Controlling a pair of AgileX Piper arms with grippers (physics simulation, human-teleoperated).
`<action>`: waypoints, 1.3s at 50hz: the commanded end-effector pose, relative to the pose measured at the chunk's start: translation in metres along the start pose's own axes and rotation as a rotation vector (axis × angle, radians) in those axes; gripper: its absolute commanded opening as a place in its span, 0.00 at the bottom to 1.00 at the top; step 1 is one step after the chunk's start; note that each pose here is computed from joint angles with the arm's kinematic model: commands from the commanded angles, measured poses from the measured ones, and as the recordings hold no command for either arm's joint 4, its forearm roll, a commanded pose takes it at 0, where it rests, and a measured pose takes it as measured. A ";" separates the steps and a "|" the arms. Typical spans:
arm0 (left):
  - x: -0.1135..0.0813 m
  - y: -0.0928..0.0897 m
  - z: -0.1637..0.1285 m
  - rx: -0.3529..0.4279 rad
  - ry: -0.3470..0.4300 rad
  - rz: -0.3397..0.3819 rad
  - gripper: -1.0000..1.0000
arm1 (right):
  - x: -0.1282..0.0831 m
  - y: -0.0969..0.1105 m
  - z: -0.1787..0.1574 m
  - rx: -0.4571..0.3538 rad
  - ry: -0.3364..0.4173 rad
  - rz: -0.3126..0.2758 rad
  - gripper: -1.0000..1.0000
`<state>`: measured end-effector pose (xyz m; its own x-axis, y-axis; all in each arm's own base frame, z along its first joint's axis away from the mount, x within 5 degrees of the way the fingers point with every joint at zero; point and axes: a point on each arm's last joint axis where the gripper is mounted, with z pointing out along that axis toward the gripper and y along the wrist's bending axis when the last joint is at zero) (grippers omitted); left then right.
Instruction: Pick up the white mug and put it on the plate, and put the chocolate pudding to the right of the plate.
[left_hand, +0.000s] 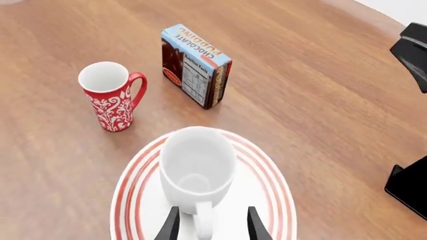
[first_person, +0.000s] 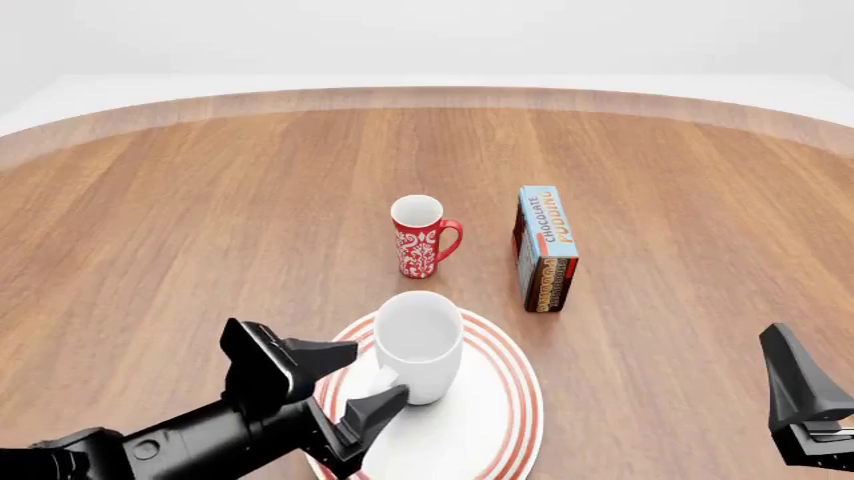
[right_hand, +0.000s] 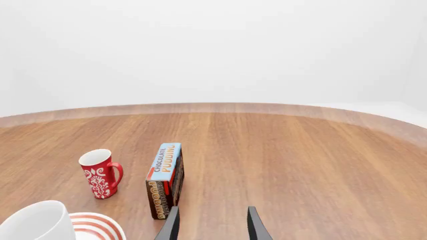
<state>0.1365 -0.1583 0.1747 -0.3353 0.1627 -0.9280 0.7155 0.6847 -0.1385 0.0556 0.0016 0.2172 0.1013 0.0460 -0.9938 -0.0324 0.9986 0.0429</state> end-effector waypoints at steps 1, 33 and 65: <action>-0.016 -0.004 -0.008 0.011 -0.022 0.030 1.00 | 0.000 0.000 0.000 0.000 0.000 0.001 1.00; -0.088 0.025 -0.101 -0.254 -0.192 0.261 1.00 | 0.000 0.000 0.000 -0.001 -0.002 -0.005 1.00; -0.053 0.048 -0.167 -0.681 -0.309 0.217 1.00 | 0.000 0.000 0.000 -0.002 -0.002 -0.006 1.00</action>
<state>0.0957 -0.0289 0.2821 0.0146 0.2102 -0.9776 0.2925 0.9340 0.2052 0.0555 0.0016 0.2177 0.1038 0.0407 -0.9938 -0.0330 0.9988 0.0375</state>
